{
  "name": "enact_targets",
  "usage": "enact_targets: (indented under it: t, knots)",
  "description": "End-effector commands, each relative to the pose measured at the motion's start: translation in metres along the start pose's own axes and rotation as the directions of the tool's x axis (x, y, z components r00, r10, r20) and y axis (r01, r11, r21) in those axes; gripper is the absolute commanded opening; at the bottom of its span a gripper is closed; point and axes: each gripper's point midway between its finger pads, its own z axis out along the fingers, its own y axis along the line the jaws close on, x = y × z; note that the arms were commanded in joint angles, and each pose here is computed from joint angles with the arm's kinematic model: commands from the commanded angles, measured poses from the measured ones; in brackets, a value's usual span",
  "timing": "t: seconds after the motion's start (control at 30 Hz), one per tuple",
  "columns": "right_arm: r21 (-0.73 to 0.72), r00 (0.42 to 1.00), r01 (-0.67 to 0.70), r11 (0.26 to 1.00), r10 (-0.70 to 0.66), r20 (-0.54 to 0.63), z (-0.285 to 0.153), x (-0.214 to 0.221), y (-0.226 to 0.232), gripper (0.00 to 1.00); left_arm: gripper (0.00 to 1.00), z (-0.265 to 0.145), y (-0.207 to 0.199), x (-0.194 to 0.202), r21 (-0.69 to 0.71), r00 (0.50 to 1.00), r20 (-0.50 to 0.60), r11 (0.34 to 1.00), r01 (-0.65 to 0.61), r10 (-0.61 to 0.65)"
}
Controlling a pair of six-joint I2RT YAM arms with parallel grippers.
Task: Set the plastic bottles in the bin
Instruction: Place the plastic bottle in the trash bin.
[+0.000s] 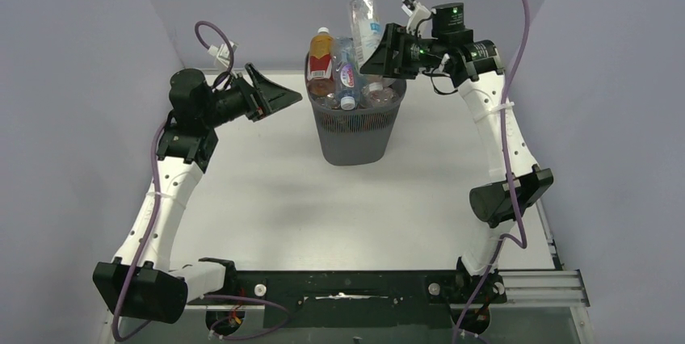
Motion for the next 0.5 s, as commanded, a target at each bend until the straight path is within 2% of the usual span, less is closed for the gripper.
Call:
enact_targets:
  t: [0.0,0.13,0.47]
  knots:
    - [-0.03,0.998,0.042,0.999,-0.04,0.046,-0.0165,-0.0062,0.0218,0.6,0.8,-0.002,-0.019,-0.0153,0.052,0.996,0.041,0.996,-0.077,0.075]
    - [-0.028,0.998,0.042,0.999,-0.041,0.041,-0.0167,-0.0041,0.0223,0.65,0.8,-0.0013,-0.0189,-0.0159,0.053,0.997,0.04,0.996,-0.076,0.074]
    - [-0.024,0.998,0.048,0.999,-0.046,0.043,-0.0187,-0.0039,0.023,0.68,0.8,-0.0008,-0.0188,-0.0166,0.054,0.997,0.041,0.996,-0.074,0.072]
